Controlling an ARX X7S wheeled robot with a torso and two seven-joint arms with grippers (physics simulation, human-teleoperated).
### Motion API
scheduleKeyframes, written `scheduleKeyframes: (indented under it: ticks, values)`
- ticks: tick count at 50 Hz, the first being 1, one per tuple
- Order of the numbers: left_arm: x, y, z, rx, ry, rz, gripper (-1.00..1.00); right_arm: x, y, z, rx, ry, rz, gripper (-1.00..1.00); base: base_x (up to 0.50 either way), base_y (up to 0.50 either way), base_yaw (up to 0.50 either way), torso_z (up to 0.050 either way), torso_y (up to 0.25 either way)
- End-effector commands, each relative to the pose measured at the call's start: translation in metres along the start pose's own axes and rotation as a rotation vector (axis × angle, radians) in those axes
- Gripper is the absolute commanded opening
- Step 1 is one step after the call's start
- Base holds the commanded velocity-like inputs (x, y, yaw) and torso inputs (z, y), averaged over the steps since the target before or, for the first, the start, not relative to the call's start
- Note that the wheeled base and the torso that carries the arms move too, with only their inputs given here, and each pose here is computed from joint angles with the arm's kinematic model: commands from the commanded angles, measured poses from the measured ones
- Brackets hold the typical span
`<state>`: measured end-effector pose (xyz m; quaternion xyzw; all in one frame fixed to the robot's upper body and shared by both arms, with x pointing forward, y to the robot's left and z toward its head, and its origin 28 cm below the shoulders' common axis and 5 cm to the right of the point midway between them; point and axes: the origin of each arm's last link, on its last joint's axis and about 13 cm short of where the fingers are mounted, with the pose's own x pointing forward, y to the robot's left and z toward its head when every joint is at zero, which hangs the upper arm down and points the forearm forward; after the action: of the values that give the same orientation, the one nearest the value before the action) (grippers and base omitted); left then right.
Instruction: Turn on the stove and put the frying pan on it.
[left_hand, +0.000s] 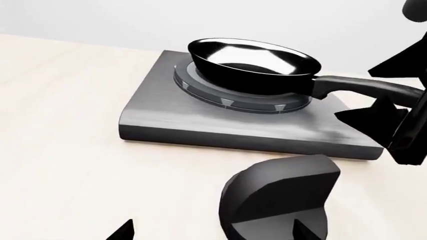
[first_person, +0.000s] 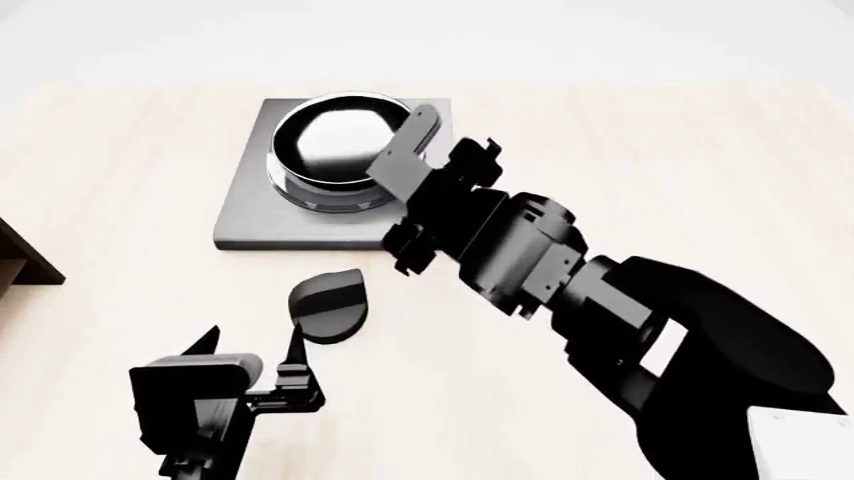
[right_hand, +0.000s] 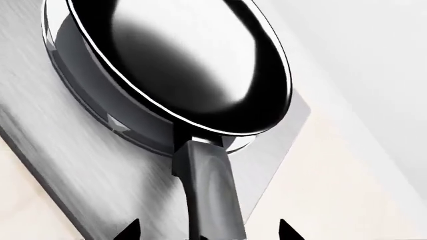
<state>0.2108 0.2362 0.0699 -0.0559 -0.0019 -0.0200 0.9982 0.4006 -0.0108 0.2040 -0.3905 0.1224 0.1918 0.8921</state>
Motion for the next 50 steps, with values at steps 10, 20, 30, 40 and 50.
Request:
scheduleKeyframes:
  ticks: [10, 20, 30, 40, 50]
  values:
    - [0.002, 0.001, 0.003, 0.001, 0.001, 0.018, 1.00, -0.017, -0.012, 0.011, 0.172, -0.083, 0.092, 1.00, 0.00, 0.00, 0.00, 0.000, 0.000]
    - [0.002, 0.001, 0.005, 0.006, -0.008, 0.025, 1.00, -0.065, -0.022, 0.015, 0.144, -0.235, -0.002, 1.00, 0.00, 0.00, 0.00, 0.000, 0.000]
    - [0.001, 0.003, 0.015, 0.005, -0.043, 0.045, 1.00, -0.115, -0.012, -0.004, 0.138, -0.315, -0.006, 1.00, 0.00, 0.00, 0.00, 0.000, 0.000]
    - [-0.001, 0.009, 0.041, -0.075, -0.179, 0.105, 1.00, -0.171, 0.007, -0.049, 0.244, -0.449, -0.219, 1.00, 0.00, 0.00, 0.00, 0.000, 0.000]
    - [-0.013, 0.004, 0.057, -0.083, -0.310, 0.053, 1.00, -0.212, 0.032, -0.100, 0.436, -0.622, -0.511, 1.00, 0.00, 0.00, 0.00, 0.000, 0.000]
